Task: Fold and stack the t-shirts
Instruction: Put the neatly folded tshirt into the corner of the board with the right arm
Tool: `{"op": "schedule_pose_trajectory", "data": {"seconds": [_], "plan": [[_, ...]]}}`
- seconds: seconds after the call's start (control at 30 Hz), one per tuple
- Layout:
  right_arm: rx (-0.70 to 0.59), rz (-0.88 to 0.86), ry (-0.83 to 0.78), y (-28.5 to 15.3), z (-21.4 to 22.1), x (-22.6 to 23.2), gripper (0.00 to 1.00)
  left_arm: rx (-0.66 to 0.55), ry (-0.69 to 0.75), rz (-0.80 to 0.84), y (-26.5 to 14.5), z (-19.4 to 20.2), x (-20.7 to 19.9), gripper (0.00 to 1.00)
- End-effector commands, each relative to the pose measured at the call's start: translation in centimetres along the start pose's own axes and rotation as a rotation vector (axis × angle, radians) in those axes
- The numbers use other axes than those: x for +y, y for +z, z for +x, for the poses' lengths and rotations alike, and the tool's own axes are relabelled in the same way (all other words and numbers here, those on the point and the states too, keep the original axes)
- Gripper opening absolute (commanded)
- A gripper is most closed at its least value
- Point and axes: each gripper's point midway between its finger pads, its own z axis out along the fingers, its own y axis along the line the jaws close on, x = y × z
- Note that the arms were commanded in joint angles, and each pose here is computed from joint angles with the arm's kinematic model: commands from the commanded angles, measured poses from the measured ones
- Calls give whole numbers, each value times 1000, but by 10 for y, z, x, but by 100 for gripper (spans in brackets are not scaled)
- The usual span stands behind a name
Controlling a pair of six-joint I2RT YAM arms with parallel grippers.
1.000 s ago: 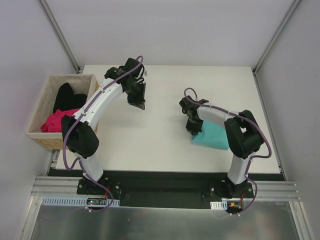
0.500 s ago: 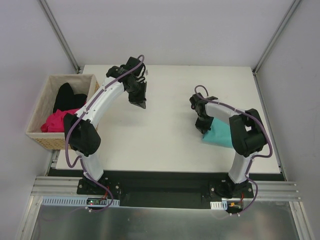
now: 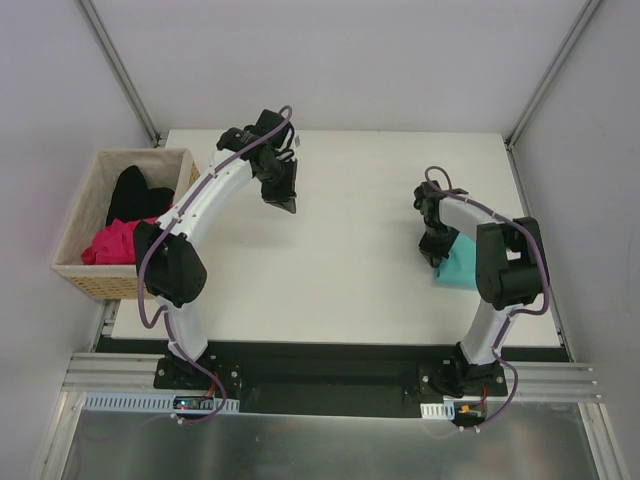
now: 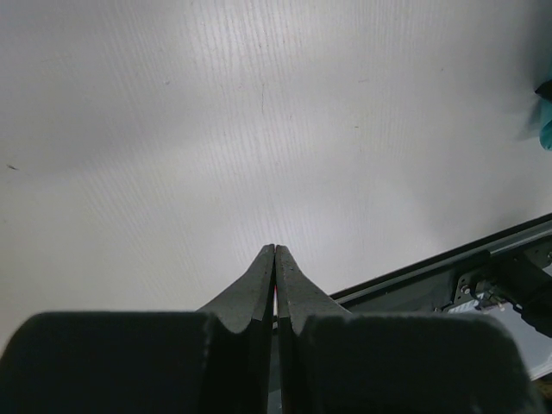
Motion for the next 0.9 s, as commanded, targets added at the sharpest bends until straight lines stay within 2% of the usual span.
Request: {"op": "schedule_pose_trajectory", "data": {"seconds": [0.0, 0.63, 0.87], "plan": [[6, 44, 14, 3, -11, -25, 10, -13, 7, 33, -8, -6, -11, 0], [46, 80, 76, 25, -52, -57, 9, -6, -1, 37, -5, -16, -16, 0], [78, 95, 157, 37, -63, -78, 9, -5, -6, 43, -6, -19, -18, 0]]}}
